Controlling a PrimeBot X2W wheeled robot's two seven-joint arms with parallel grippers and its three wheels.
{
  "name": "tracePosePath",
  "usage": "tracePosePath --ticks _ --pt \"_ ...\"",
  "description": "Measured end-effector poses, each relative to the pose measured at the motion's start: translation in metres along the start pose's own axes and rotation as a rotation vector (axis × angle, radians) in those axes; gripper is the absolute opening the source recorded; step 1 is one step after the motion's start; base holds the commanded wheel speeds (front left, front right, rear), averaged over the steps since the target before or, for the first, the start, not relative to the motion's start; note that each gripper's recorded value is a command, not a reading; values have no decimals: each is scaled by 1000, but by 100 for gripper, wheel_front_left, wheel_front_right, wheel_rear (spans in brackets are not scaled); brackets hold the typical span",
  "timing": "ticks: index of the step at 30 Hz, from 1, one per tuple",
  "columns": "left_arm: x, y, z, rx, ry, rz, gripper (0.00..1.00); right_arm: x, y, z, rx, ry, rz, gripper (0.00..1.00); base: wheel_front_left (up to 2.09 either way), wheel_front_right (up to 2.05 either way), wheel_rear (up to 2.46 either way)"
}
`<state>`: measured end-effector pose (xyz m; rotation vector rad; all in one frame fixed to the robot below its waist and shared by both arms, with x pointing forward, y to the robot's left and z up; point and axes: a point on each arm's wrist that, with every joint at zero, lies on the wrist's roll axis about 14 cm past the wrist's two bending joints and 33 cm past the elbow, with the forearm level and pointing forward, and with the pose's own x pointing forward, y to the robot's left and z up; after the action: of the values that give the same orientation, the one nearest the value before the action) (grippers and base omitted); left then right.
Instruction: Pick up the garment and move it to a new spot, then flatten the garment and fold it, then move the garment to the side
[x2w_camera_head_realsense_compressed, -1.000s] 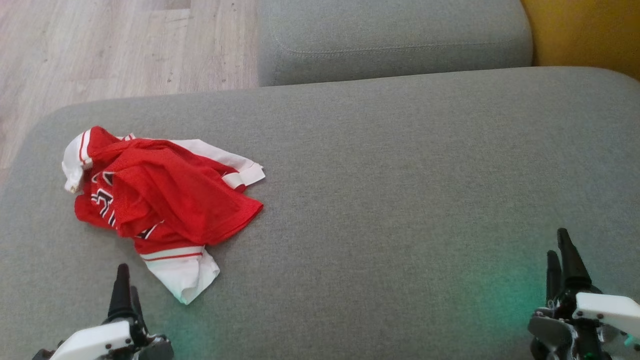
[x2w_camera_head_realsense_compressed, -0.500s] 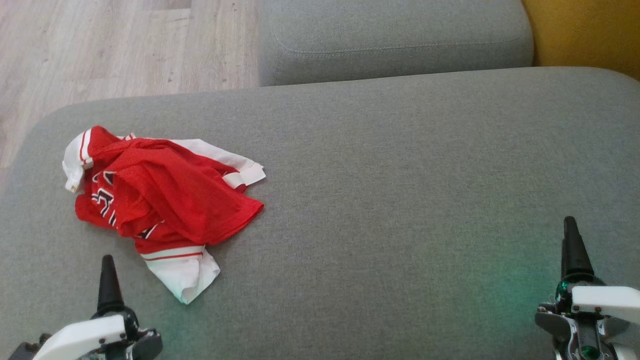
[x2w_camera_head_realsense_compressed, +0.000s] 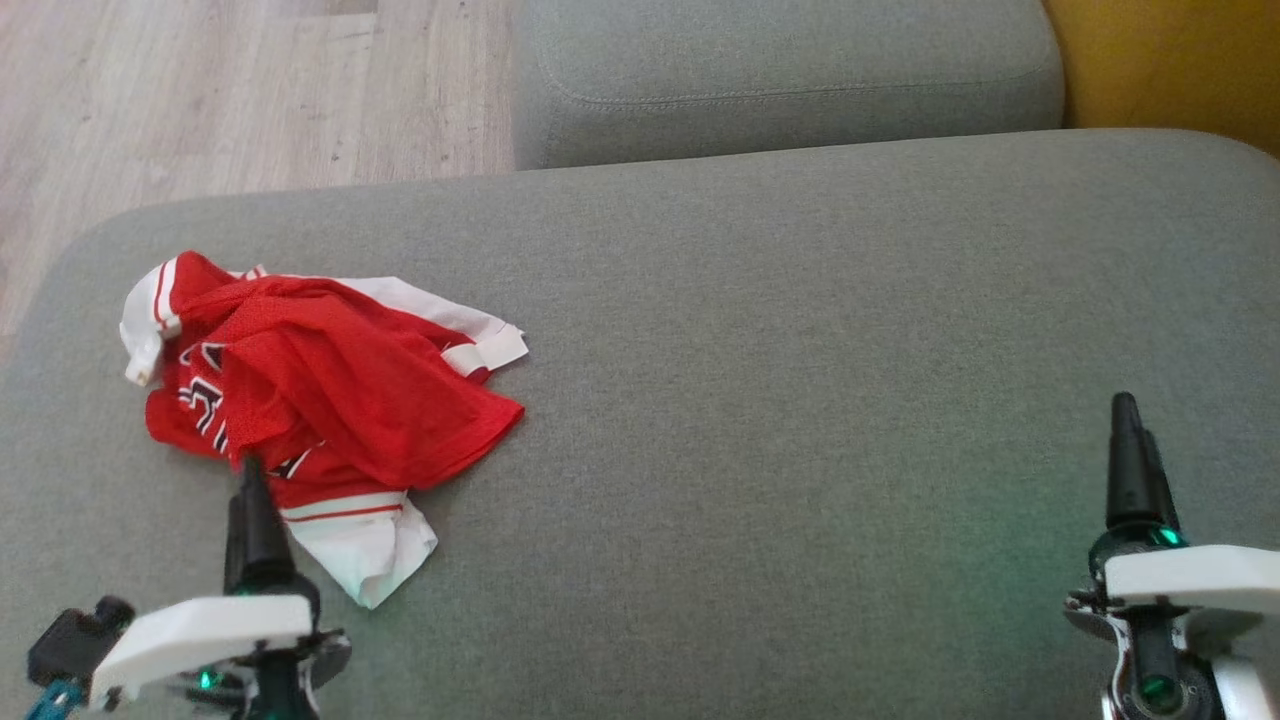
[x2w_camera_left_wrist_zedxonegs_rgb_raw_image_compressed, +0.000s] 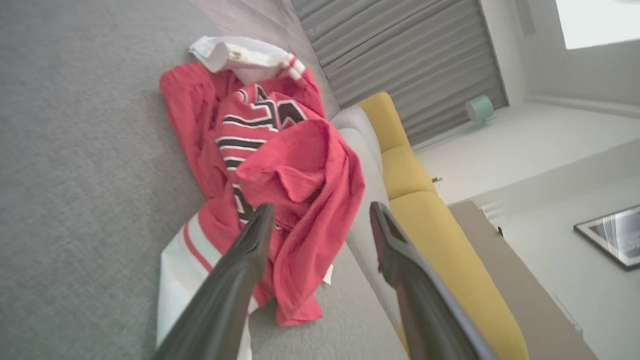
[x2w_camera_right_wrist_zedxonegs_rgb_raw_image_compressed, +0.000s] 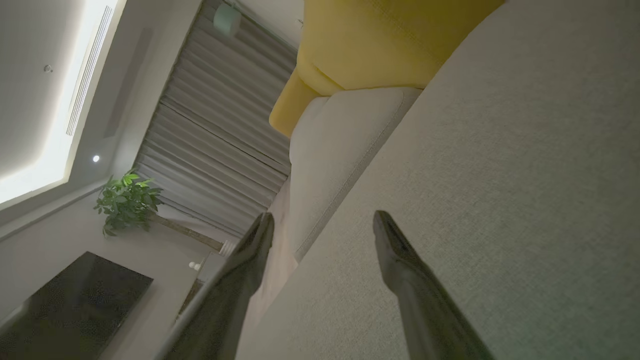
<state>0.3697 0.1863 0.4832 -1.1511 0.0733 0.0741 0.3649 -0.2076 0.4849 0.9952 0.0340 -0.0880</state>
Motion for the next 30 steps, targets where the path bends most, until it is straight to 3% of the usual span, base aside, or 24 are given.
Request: tracePosePath --ticks 30 --pt "2 -32 -60 680 140 -147 100 5 30 -17 -513 16 117 100 0 0 0"
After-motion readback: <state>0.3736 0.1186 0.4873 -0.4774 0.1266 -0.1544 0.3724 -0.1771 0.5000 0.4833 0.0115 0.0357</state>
